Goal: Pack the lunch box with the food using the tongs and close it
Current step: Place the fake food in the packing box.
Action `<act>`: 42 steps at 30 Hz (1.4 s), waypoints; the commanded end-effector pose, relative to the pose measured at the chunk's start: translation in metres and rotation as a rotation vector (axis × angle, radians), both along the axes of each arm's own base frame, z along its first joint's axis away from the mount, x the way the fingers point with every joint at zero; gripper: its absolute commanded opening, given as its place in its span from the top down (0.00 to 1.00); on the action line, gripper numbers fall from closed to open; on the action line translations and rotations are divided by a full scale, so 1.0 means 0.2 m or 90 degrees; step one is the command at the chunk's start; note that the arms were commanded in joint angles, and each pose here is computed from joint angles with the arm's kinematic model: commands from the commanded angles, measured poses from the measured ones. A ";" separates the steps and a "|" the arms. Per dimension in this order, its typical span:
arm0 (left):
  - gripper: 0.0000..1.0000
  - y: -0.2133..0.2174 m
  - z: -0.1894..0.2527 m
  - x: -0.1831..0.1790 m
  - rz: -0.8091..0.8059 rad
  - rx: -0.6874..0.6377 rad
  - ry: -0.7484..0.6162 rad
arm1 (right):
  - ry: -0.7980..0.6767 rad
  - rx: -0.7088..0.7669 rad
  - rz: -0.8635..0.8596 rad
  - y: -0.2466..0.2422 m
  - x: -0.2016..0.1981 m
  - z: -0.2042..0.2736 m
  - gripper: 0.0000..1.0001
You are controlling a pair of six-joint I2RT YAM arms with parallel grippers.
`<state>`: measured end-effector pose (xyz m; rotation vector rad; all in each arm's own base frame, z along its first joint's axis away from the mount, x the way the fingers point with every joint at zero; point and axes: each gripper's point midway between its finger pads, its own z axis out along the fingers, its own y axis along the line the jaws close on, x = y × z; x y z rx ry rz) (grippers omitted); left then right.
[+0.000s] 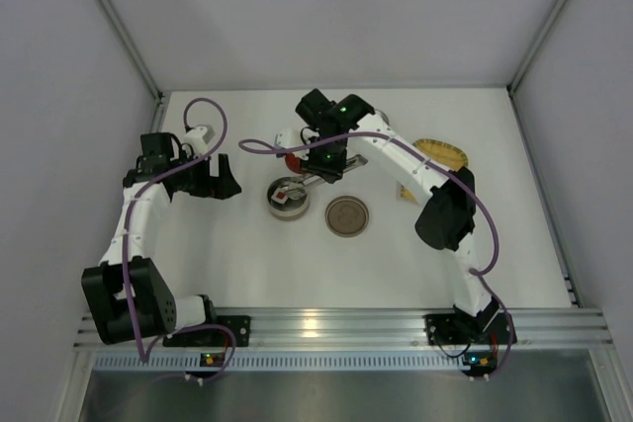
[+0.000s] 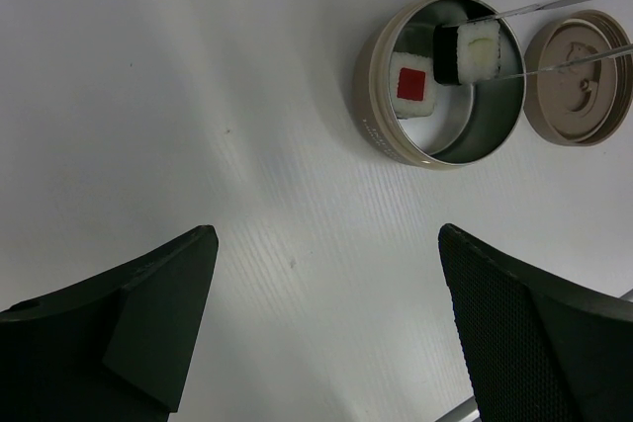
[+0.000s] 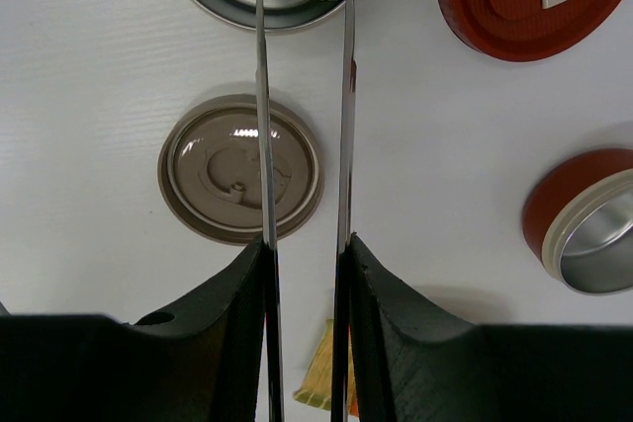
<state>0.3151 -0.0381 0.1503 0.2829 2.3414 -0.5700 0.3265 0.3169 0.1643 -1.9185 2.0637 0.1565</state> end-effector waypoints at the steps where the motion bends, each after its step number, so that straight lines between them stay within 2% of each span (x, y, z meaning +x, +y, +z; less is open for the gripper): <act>1: 0.02 -0.01 0.05 0.03 -0.008 -0.006 -0.040 | 0.058 -0.067 0.034 -0.12 -0.21 0.05 0.88; 28: 0.02 -0.01 0.06 0.01 -0.006 -0.012 -0.038 | 0.046 -0.027 0.036 -0.13 -0.26 0.17 0.86; 42: 0.02 -0.02 0.07 0.01 -0.006 -0.013 -0.042 | 0.052 -0.026 0.040 -0.16 -0.29 0.19 0.81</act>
